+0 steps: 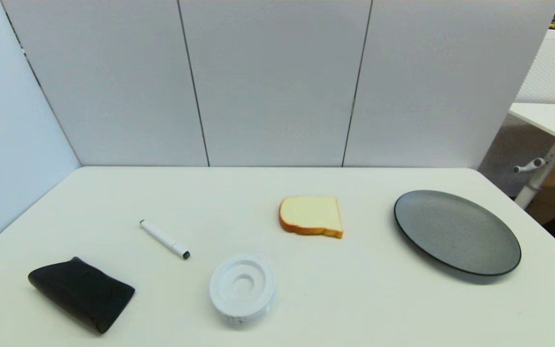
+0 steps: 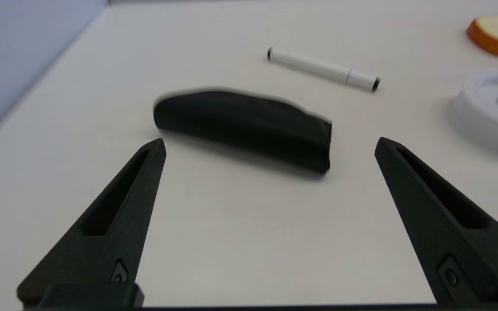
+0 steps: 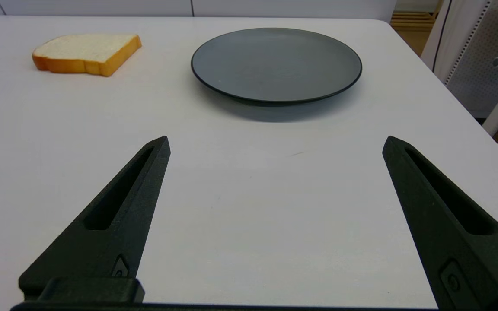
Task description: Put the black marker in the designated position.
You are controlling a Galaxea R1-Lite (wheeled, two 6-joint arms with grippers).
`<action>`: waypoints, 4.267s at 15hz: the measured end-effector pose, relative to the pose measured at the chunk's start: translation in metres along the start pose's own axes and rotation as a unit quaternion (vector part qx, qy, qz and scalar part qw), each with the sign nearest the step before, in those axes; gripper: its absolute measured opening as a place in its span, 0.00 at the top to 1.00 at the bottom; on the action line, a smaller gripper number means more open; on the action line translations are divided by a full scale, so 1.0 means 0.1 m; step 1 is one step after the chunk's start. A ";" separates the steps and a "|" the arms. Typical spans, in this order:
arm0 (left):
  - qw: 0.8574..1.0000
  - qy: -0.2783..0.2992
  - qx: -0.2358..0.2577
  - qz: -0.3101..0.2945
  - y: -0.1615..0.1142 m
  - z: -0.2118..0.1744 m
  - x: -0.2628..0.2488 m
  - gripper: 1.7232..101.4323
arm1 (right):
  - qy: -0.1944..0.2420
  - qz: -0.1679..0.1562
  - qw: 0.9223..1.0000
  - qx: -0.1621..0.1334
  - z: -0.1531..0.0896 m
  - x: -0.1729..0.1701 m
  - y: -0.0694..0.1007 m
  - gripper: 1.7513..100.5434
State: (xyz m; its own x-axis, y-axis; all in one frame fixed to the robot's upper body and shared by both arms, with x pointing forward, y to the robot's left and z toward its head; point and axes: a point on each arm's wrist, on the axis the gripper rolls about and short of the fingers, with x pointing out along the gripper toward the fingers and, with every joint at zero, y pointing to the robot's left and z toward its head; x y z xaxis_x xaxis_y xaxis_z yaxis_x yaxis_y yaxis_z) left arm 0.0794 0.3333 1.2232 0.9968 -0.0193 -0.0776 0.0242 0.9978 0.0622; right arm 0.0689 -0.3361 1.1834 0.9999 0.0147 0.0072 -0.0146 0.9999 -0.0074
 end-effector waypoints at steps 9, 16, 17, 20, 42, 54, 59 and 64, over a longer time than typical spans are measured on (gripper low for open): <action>0.985 0.053 0.159 -0.030 0.11 2.21 0.73 0.04 | 0.000 0.000 1.000 0.000 0.00 0.00 0.00 0.03; 0.833 0.188 0.474 -0.213 0.04 2.72 2.00 0.04 | 0.000 0.000 1.000 0.000 0.00 0.00 0.00 0.03; 0.784 0.206 0.520 -0.270 0.02 2.60 2.19 0.04 | 0.000 0.000 1.000 0.000 0.00 0.00 0.00 0.03; 0.643 0.219 0.611 -0.407 -0.04 2.14 2.62 0.04 | 0.000 0.000 1.000 0.000 0.00 0.00 0.00 0.03; 0.484 0.182 0.588 -0.622 -0.36 0.77 3.45 0.04 | 0.000 0.000 1.000 0.000 0.00 0.00 0.00 0.03; 0.470 0.183 0.583 -0.637 -0.39 0.60 3.61 0.46 | 0.000 0.000 1.000 0.000 0.00 0.00 0.00 0.03; 0.444 0.187 0.593 -0.645 -0.40 0.51 3.68 0.85 | 0.000 0.000 1.000 0.000 0.00 0.00 0.00 0.03; 0.435 0.189 0.587 -0.656 -0.40 0.40 3.73 0.86 | 0.000 0.000 1.000 0.000 0.00 0.00 0.00 0.03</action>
State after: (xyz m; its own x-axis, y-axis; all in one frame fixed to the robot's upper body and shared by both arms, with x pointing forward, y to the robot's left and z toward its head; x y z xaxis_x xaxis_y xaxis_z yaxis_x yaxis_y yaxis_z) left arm 0.4536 0.2831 1.2316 -0.0113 -0.2889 -0.9573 0.7970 -0.5807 0.1659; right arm 0.0689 -0.3361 1.1833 0.9999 0.0147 0.0068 -0.0146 0.9999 -0.0073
